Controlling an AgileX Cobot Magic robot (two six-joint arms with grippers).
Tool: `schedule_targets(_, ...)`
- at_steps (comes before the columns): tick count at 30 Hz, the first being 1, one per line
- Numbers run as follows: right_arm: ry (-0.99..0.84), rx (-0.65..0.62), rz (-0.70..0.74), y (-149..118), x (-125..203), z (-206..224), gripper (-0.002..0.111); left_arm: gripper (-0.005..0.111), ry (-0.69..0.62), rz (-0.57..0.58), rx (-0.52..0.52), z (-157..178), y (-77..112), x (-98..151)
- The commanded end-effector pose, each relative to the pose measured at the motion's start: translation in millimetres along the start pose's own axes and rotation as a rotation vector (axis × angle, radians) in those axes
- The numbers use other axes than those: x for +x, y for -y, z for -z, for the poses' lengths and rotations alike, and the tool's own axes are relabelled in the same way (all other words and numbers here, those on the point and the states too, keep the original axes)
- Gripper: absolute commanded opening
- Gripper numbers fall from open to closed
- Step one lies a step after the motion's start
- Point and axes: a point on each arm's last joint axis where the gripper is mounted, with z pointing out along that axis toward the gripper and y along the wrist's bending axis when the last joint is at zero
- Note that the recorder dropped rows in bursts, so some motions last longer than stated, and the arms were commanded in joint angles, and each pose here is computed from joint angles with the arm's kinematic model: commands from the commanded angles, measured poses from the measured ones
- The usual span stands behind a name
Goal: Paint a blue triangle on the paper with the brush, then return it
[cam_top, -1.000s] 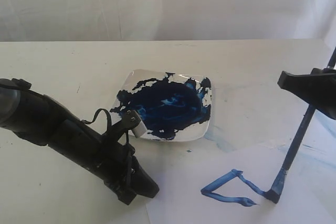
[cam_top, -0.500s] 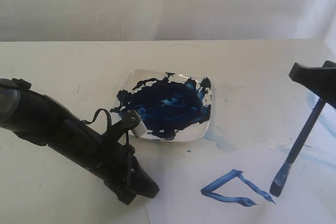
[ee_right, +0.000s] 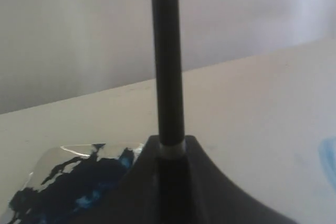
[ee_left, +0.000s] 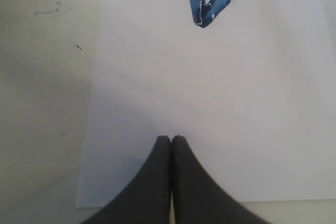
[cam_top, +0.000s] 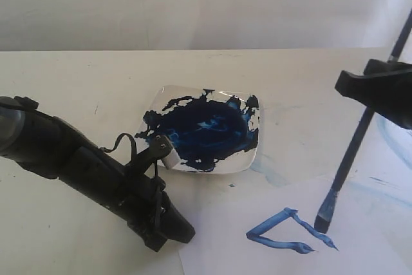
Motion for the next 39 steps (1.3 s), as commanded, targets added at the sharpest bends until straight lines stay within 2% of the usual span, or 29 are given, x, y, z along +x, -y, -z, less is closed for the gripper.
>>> schedule_targets(1,0.033,-0.132,0.057,-16,-13,0,0.000,0.000,-0.004,-0.003,0.022,-1,3.5,0)
schedule_targets(6,0.051,-0.241,0.102,-29,-22,2,0.000,0.000,-0.004,-0.003,0.022,-1,3.5,0)
schedule_targets(15,0.099,-0.447,0.085,-47,-26,8,0.000,0.000,-0.004,-0.003,0.022,-1,3.5,0)
schedule_targets(26,0.066,-0.605,0.109,-62,-14,-1,0.000,0.000,-0.004,-0.003,0.022,-1,3.5,0)
schedule_targets(39,0.040,-0.840,0.067,-41,-15,-12,0.000,0.000,-0.004,-0.003,0.023,-1,3.6,0)
